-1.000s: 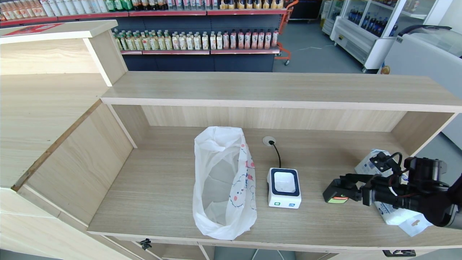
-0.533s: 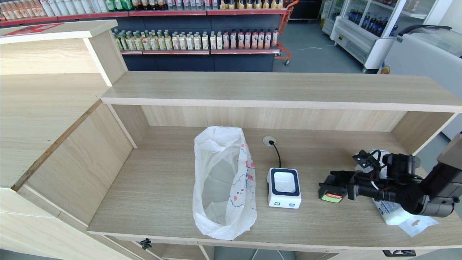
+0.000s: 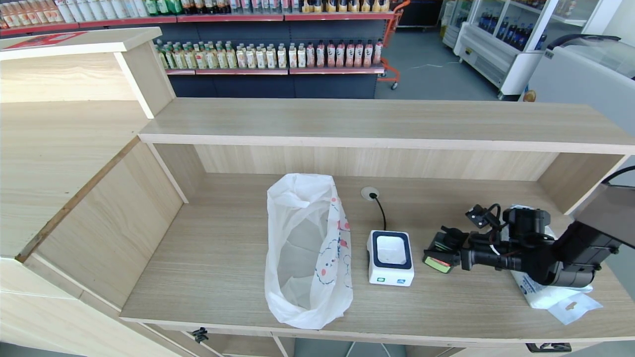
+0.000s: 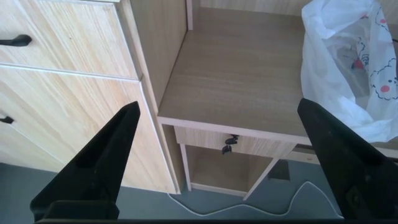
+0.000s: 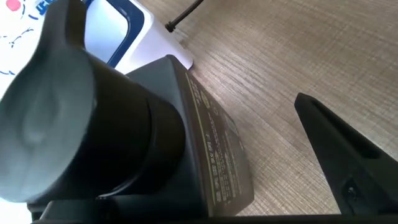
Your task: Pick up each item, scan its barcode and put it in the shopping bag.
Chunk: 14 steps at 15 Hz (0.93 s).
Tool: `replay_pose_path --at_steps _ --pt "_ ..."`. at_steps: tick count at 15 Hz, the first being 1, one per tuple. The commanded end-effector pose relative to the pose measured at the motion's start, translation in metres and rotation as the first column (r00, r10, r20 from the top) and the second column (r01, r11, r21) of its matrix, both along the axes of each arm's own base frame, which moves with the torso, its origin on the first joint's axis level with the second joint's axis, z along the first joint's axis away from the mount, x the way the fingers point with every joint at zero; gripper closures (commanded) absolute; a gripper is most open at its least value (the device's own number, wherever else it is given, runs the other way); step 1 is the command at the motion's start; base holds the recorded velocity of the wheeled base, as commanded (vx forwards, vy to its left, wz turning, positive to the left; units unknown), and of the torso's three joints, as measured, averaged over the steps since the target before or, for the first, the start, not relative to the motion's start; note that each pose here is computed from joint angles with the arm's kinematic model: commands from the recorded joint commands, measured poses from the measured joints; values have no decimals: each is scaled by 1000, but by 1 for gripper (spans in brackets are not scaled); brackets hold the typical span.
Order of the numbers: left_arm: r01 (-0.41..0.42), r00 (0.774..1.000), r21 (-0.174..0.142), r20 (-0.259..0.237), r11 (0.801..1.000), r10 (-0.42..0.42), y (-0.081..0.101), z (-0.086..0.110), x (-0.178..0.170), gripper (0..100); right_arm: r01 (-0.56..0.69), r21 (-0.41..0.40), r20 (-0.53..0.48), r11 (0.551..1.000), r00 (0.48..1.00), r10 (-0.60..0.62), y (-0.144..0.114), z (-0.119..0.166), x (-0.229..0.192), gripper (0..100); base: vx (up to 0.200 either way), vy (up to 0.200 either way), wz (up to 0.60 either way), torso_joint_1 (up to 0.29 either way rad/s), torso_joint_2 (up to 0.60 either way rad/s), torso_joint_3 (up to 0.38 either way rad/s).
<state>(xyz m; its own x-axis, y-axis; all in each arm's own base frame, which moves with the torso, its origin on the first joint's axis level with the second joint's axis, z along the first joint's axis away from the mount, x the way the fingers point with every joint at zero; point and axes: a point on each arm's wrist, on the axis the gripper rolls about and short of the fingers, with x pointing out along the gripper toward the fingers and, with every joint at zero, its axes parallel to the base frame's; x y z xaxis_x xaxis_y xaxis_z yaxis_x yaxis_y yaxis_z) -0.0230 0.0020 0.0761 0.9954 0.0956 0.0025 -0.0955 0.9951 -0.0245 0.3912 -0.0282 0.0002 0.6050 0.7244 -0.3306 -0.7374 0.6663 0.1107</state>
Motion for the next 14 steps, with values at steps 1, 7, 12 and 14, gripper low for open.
replay_pose_path --at_steps 1,7,12,14 --pt "1 1000 0 1 1000 -1 0 0 0 0 -7 0 6 1000 1000 7 2 1 1 0 0 0 0 0 0 0" --pt "-1 1000 0 1 1000 1 0 0 0 0 -22 11 -5 1000 1000 22 3 -1 0 0 0 0 0 0 0 0" --pt "-1 1000 0 1 1000 1 0 0 0 0 -38 13 -12 999 999 38 9 -4 2 100 0 0 0 0 0 0" --pt "-1 1000 0 1 1000 1 0 0 0 0 -38 12 -6 999 999 38 9 -3 3 100 0 0 0 0 0 0"
